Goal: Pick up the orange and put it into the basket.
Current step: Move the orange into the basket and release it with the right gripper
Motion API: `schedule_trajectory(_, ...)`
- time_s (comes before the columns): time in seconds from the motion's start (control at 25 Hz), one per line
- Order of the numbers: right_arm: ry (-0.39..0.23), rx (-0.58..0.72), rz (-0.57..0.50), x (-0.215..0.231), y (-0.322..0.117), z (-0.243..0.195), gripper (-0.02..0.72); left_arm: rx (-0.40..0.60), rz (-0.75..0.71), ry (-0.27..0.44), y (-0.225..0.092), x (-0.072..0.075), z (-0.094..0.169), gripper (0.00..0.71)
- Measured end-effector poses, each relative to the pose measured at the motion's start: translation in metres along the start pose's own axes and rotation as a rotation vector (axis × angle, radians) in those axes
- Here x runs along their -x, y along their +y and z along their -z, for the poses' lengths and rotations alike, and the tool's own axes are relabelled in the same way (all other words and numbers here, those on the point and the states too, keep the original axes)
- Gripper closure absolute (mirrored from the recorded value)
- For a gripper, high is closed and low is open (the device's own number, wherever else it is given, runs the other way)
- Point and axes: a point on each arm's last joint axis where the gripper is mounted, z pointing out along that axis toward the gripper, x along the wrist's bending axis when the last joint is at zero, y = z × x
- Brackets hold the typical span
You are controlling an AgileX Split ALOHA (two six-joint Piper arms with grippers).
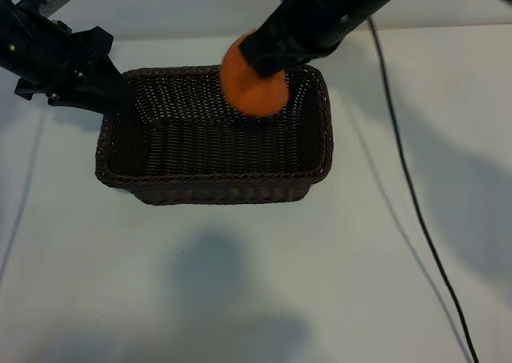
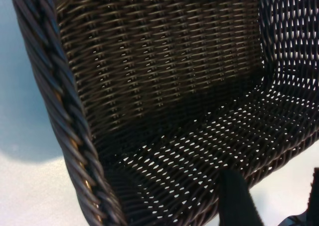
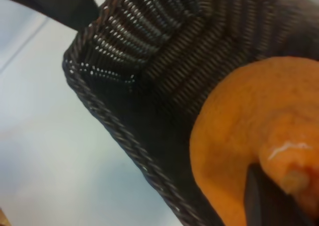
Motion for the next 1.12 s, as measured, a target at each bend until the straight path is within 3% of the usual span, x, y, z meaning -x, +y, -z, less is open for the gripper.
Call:
schedule_trajectory(0.32,0.002,-0.011,0.018,-0.004,-0.001,-0.022,0.655,0.001,-0.001,-0.002,0.000,0.000,0.000,0.306)
schedule_trajectory(0.84,-0.013,-0.146,0.010,0.021,-0.020,-0.079,0.655,0.001,-0.001,-0.002,0.000,0.000,0.000,0.306)
schedule_trajectory(1.12,-0.022,-0.139,0.020,0.025,-0.021,-0.087,0.655,0.001,-0.001,-0.002,0.000,0.000,0.000,0.306)
